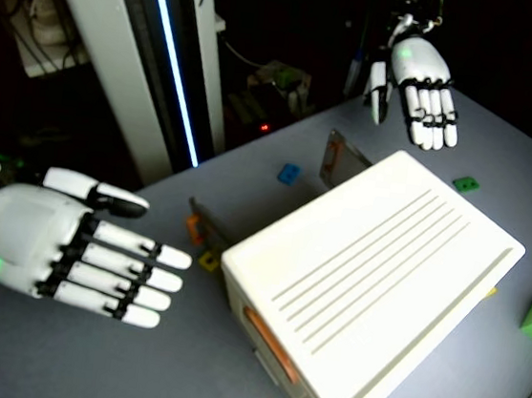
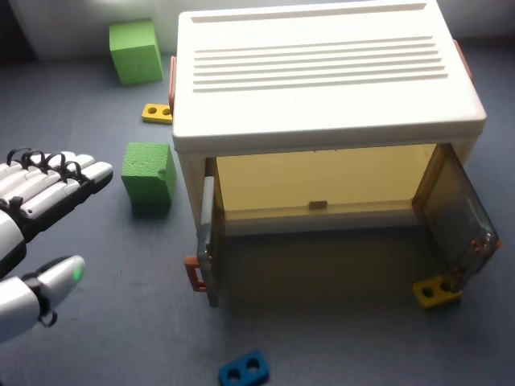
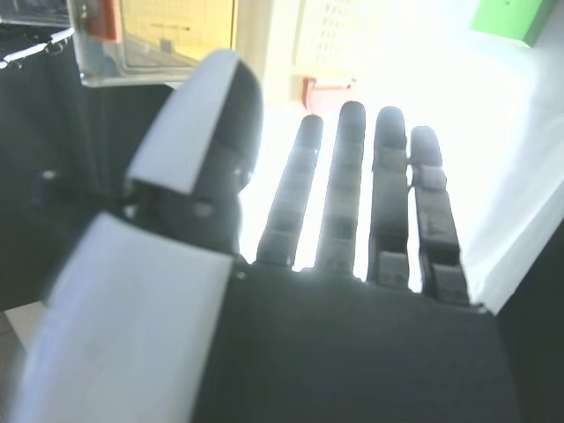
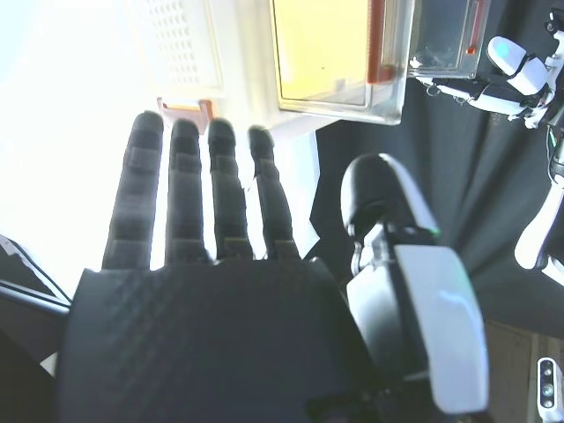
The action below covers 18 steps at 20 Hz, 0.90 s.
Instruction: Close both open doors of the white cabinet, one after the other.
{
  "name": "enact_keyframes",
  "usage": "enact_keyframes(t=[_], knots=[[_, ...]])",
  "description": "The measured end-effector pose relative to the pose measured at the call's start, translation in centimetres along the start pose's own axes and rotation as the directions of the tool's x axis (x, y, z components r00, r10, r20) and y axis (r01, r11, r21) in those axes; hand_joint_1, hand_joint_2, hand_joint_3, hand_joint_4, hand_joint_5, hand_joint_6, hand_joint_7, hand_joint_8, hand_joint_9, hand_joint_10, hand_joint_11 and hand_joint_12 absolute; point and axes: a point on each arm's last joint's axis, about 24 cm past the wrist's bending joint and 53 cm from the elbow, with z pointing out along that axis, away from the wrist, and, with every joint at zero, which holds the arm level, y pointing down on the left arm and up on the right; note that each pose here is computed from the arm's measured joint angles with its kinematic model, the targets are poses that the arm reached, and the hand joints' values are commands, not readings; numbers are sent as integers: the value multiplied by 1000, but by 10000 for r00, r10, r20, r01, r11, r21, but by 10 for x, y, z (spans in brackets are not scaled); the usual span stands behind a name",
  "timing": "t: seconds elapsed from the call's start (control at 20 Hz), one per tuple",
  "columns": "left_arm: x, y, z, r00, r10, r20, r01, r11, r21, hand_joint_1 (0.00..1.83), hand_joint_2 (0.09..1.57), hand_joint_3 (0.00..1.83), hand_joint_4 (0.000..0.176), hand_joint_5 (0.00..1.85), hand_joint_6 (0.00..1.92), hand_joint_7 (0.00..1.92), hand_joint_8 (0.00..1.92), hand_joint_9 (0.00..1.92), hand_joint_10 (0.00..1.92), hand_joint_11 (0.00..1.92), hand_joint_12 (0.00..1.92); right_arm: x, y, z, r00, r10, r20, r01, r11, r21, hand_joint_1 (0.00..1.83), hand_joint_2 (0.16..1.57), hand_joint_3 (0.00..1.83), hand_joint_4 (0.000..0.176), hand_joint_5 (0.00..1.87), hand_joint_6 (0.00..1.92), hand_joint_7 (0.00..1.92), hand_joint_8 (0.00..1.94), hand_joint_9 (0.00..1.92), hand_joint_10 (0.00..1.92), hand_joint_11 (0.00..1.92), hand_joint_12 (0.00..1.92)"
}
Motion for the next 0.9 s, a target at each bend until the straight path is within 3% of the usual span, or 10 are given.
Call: enact_keyframes(t=[0.05, 0.1, 0.2, 0.3, 0.4, 0.45, 0.7, 0.9], knots=[[0, -1, 0, 10000, -6, -13, 6, 10000, 27, 0, 1570, 92, 0, 0, 0, 0, 0, 0, 0, 0, 189, 0, 0, 0, 10000, -20, -5, 20, 10000, -1, 0, 1463, 6, 44, 106, 7, 77, 5, 55, 5, 76, 13], [2, -2, 0, 9999, -78, -68, 78, 9999, 86, 0, 1571, 129, 0, 25, 0, 33, 0, 60, 2, 0, 425, -1, 0, 1, 10000, -15, 6, 15, 10000, -21, 0, 1473, 8, 27, 125, 12, 91, 9, 64, 7, 89, 15], [6, -11, 4, 9995, -93, -292, 106, 9990, 426, 0, 1571, 178, 0, 34, 1, 56, 2, 103, 6, 0, 691, -1, 1, 1, 10000, 6, 20, -5, 10000, -39, 0, 1468, 4, 34, 112, 4, 76, 1, 50, 0, 75, 7], [15, -19, 8, 9979, -188, -627, 240, 9963, 821, 0, 1571, 219, 0, 35, 0, 34, 2, 77, 5, 0, 448, 0, 0, 1, 10000, 9, -10, -9, 10000, -28, 0, 1455, 0, 33, 109, 2, 68, 0, 43, 0, 70, 4], [35, -25, 12, 9911, -400, -1272, 523, 9941, 948, 0, 1571, 219, 0, 44, 2, 25, 0, 74, 2, 11, 432, -1, 0, 1, 10000, 10, -9, -10, 10000, -12, 0, 1454, 0, 29, 119, 5, 79, 4, 56, 5, 83, 8], [39, -28, 12, 9888, -326, -1458, 487, 9930, 1079, 0, 1571, 186, 0, 47, 2, 18, 0, 65, 2, 19, 440, -1, 0, 1, 10000, 7, -4, -7, 10000, -10, 0, 1448, 0, 39, 114, 2, 75, 2, 54, 4, 77, 5], [41, -33, 16, 9865, -292, -1613, 501, 9906, 1270, 0, 1571, 158, 0, 47, 2, 1, 0, 33, 1, 0, 391, 0, -1, 1, 10000, 11, -37, -11, 10000, 7, 0, 1445, 0, 34, 122, 4, 81, 4, 75, 9, 109, 14], [47, -41, 17, 9839, -371, -1748, 643, 9862, 1529, 0, 1571, 105, 0, 83, 3, 30, 3, 67, 4, 0, 371, 1, -1, 1, 10000, 22, -63, -22, 10000, -3, 0, 1445, 0, 48, 127, 4, 93, 6, 78, 6, 109, 10]])
